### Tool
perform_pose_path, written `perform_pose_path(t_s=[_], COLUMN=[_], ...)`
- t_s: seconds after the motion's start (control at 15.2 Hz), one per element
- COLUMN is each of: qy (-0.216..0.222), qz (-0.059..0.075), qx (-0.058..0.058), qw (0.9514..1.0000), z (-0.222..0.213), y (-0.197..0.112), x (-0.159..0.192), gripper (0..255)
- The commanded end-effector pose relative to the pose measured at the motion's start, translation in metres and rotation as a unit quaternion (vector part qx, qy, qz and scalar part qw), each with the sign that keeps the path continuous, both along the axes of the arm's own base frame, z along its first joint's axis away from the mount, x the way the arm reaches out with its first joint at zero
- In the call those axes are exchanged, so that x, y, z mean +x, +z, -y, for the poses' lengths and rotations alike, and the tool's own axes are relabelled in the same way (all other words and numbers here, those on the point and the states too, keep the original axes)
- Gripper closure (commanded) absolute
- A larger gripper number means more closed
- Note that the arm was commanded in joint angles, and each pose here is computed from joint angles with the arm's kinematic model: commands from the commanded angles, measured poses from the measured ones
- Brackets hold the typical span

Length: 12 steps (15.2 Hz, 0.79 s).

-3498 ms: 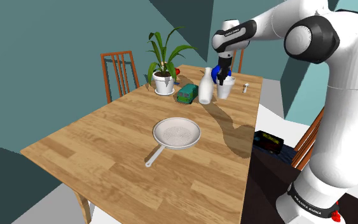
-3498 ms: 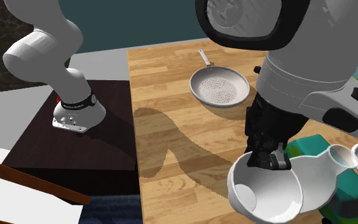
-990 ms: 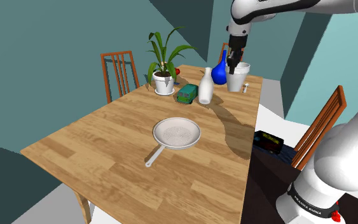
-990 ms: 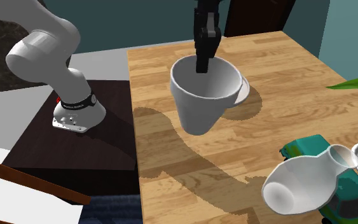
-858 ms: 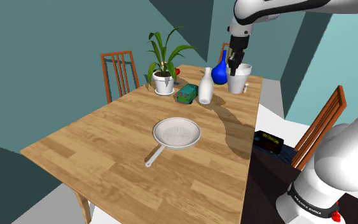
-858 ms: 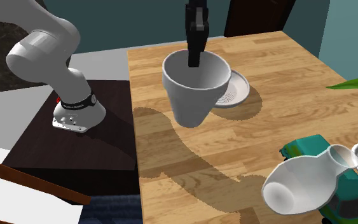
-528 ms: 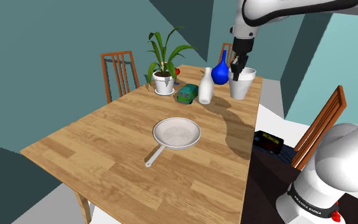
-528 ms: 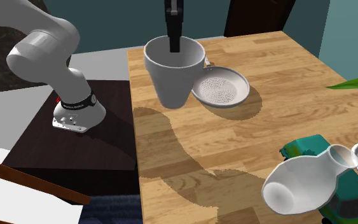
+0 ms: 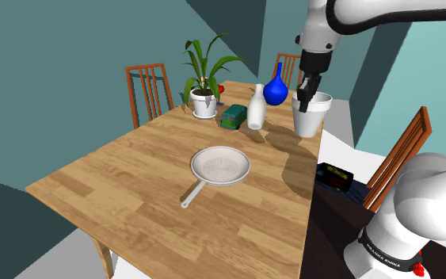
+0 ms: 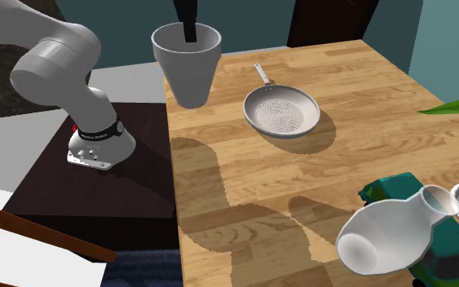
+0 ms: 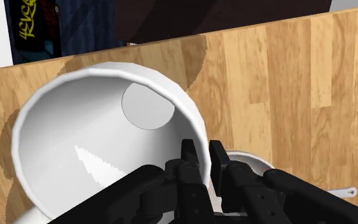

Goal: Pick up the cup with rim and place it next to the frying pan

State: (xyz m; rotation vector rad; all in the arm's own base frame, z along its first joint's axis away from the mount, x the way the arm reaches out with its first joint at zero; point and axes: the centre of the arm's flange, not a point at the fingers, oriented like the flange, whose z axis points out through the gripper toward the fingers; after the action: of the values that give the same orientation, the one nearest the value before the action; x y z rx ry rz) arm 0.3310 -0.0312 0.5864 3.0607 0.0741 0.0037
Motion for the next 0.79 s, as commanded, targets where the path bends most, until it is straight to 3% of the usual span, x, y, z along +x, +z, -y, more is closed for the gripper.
perform_pose_path(t_s=[0.0,0.59,0.73], qy=[0.000,0.000,0.000], qz=[0.000,0.000,0.000], qx=[0.000,0.000,0.000], qw=[1.0000,1.0000,1.0000], z=[-0.019,-0.111,-0.111], y=[-0.001,-0.001,-0.011], x=[-0.017,-0.092,-0.092], gripper=[255,255,255])
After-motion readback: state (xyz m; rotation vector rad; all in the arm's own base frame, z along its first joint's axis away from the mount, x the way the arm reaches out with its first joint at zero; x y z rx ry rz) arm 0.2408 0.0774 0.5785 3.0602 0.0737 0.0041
